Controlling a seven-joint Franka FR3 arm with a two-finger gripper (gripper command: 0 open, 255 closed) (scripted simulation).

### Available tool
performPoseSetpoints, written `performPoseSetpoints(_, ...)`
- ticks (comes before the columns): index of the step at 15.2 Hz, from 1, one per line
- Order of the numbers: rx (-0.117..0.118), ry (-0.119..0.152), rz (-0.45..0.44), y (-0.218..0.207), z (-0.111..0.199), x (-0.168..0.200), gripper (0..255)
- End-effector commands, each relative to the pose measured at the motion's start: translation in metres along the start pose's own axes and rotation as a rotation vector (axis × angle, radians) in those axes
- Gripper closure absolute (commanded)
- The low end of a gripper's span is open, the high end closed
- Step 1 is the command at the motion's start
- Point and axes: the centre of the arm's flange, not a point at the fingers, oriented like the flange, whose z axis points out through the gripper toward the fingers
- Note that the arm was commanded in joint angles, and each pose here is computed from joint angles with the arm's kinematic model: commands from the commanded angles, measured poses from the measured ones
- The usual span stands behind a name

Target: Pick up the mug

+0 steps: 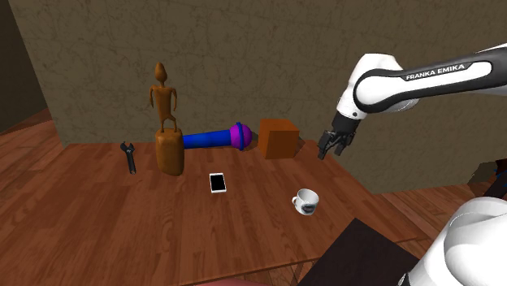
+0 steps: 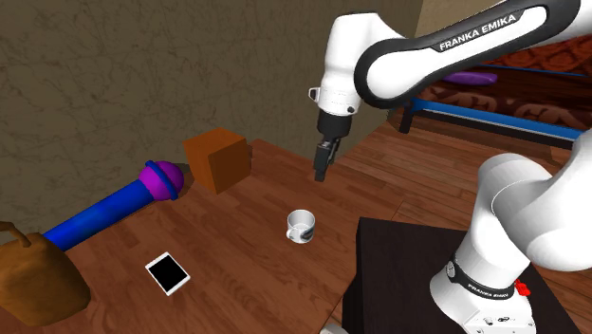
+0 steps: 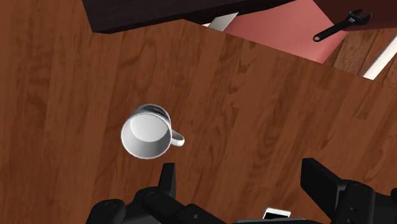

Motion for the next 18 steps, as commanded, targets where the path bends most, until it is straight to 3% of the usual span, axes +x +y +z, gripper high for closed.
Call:
performPoseSetpoints(1,-0.001,-0.001,0.001,0.01,0.021,0.004,0)
performPoseSetpoints(18,-0.011,-0.03,0.017,0.121,0.209,0.057,0)
